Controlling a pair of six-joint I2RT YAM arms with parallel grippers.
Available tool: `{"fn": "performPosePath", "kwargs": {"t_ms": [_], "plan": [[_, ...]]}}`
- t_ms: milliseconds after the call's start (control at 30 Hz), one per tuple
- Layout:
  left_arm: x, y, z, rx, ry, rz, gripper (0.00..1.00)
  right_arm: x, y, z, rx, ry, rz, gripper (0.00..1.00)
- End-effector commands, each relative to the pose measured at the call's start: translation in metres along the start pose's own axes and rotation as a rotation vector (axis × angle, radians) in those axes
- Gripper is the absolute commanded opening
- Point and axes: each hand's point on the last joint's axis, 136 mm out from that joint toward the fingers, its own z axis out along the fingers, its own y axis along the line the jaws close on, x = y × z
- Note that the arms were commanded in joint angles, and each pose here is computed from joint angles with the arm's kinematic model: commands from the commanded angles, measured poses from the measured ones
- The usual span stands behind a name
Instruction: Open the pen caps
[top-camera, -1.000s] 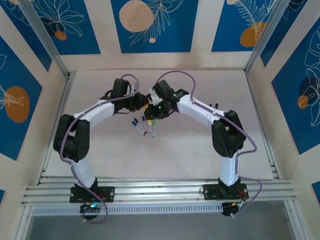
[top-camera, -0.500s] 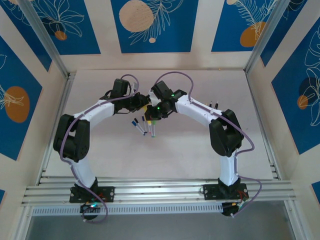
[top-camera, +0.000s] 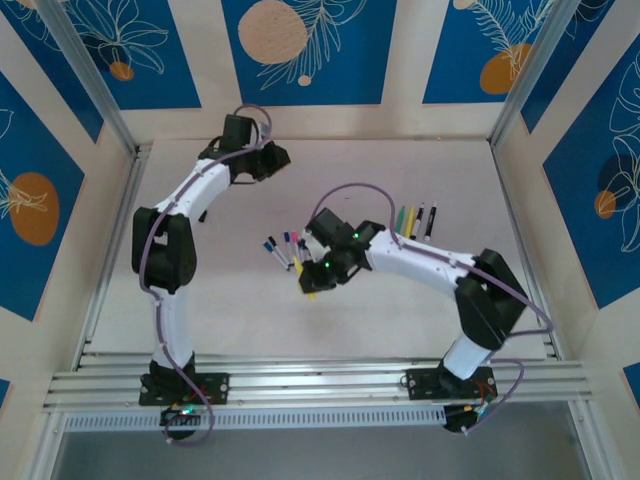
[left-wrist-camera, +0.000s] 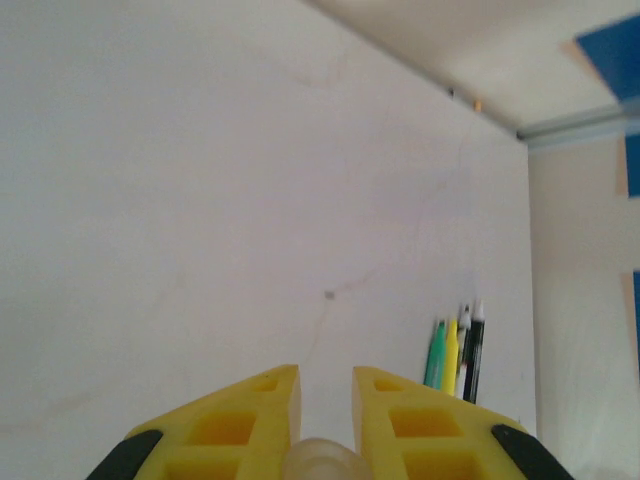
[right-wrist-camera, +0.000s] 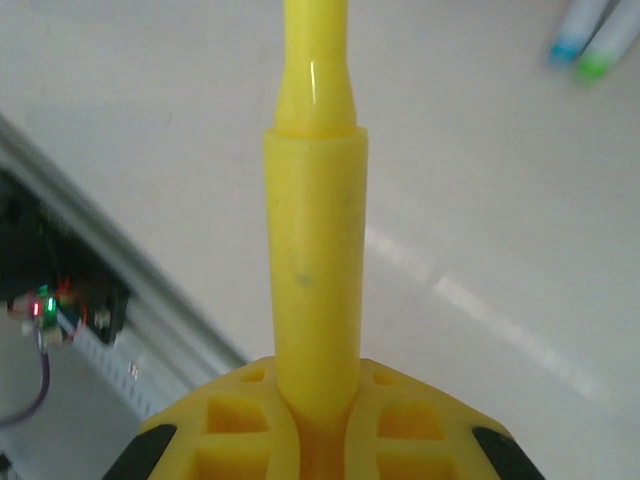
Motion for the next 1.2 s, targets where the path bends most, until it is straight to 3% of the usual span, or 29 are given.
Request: {"fn": "performPosePath", "kwargs": {"t_ms": [0, 200, 467, 867, 1167], "plan": [[-0.003, 0.003, 0.001, -0.042, 0.021, 0.008, 0.0, -0.006, -0.008, -0.023, 0.036, -0.078, 0.055, 0.0], [0.011, 0.024, -0.016, -0.159, 0.056, 0.06, 0.0, -0.051, -0.041, -0.045, 0.105, -0.19, 0.08, 0.0], [0.033, 0.105, -0.065, -0.482, 0.086, 0.14, 0.0, -0.105, -0.13, -0.063, 0.331, -0.265, 0.173, 0.0], [0.05, 0.189, -0.069, -0.692, 0.177, 0.108, 0.0, -0.128, -0.213, -0.073, 0.458, -0.259, 0.301, 0.0], [0.062, 0.213, -0.056, -0.742, 0.225, 0.086, 0.0, -0.124, -0.241, -0.067, 0.513, -0.232, 0.364, 0.0]]}}
